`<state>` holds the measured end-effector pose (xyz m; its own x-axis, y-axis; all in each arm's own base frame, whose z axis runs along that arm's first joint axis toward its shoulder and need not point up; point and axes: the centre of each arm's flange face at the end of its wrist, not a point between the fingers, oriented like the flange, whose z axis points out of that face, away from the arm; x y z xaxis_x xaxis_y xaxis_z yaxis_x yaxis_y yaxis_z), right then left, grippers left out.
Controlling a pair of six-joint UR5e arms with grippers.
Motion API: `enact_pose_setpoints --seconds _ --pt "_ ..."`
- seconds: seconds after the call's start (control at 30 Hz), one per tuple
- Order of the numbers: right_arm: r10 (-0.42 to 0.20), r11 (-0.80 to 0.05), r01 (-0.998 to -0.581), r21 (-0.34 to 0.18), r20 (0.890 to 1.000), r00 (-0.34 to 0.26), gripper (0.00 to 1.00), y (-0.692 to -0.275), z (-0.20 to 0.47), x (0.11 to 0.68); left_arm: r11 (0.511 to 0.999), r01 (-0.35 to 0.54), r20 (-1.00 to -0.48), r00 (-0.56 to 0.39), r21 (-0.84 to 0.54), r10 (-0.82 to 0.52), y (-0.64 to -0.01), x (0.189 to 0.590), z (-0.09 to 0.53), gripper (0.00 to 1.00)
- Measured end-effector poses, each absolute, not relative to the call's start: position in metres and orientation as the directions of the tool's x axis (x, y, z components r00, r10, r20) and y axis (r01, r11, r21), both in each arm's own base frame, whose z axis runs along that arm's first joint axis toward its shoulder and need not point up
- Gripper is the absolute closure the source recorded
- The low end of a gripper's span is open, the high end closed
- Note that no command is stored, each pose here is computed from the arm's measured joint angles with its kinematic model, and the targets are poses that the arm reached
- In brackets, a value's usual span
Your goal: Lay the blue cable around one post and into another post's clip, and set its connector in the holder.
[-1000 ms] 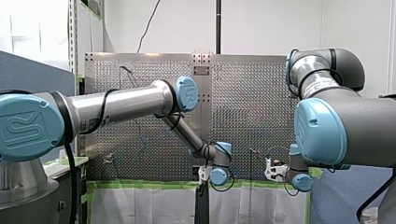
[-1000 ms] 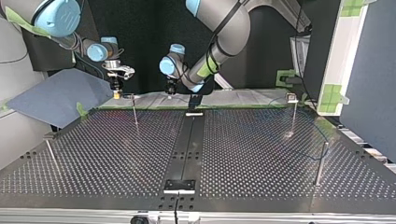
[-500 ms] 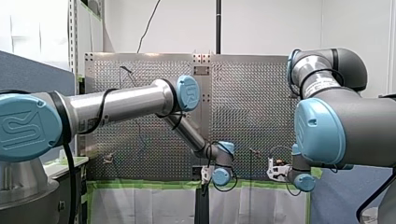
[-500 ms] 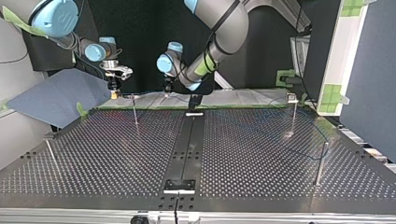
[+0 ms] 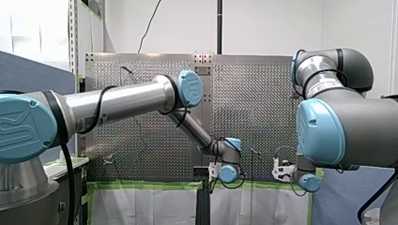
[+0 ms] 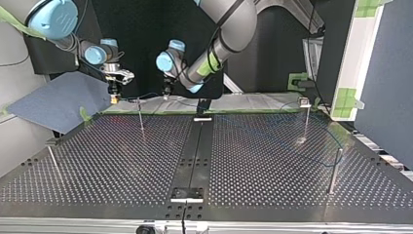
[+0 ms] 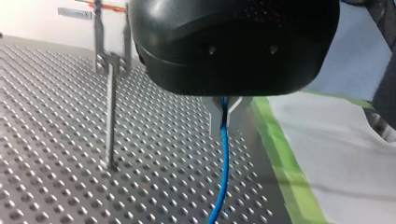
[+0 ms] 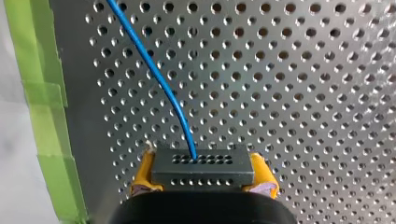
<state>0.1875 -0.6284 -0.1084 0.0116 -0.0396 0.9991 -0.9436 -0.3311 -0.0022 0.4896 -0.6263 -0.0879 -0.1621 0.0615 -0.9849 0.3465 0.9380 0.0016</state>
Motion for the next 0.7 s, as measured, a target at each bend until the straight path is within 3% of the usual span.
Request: enact_pose_setpoints --seconds 0.7 --pt "-0.026 -0.308 -0.951 0.026 0.999 0.036 0.92 -0.644 -0.103 0.165 0.916 0.401 -0.989 -0.122 0.027 0.082 -0.661 0.460 -0.058 0.95"
